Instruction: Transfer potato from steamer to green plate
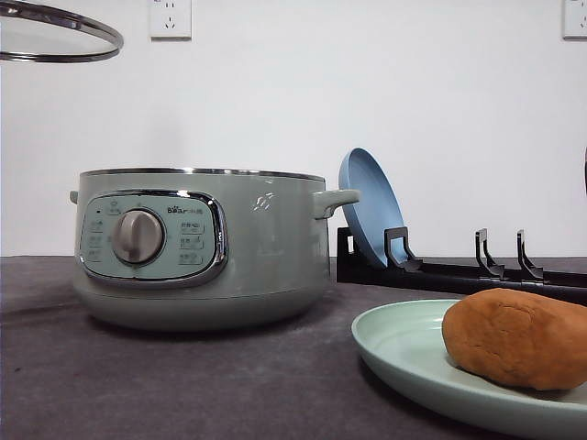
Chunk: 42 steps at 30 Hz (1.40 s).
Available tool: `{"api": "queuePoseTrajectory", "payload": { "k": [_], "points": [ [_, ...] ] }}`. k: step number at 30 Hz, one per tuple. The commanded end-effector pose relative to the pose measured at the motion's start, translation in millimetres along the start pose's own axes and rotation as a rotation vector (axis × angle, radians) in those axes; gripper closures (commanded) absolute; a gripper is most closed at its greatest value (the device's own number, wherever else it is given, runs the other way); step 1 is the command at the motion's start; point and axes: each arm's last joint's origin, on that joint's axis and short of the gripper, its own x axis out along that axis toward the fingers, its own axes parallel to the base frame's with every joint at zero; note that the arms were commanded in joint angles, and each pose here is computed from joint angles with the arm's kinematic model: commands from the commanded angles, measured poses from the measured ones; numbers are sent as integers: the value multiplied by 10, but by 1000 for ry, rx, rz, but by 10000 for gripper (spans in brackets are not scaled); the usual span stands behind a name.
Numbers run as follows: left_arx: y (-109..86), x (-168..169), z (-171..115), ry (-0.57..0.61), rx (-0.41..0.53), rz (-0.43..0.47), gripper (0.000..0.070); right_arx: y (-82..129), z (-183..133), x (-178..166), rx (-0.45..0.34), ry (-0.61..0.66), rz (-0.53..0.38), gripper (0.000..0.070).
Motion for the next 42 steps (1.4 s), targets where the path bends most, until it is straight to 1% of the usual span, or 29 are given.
{"api": "queuePoseTrajectory", "payload": {
  "k": [1, 3, 7, 11, 17, 25, 30, 33, 42],
  "points": [
    [-29, -118, 52, -76, 2, -6, 699, 18, 39, -49, 8, -27, 12, 0],
    [-80, -118, 53, -77, 16, -31, 699, 19, 42, -50, 8, -30, 13, 0],
    [-208, -118, 61, -87, 58, -127, 699, 21, 50, -45, 12, -35, 15, 0],
    [-366, -114, 59, -89, 105, -173, 699, 24, 58, -46, 22, -43, 19, 0],
    [-659, -50, 43, -65, 178, -242, 699, 25, 61, -45, 22, -46, 19, 0],
    [-1095, 164, 19, -7, 280, -324, 699, 26, 65, -46, 22, -50, 20, 0],
    [-1335, 353, -8, 43, 337, -355, 699, 26, 65, -46, 21, -50, 20, 0],
    [-1446, 472, -19, 68, 366, -364, 699, 26, 65, -46, 22, -49, 20, 0],
    [-1607, 857, -41, 157, 387, -358, 699, 26, 64, -45, 26, -49, 21, 0]
  ]
}}
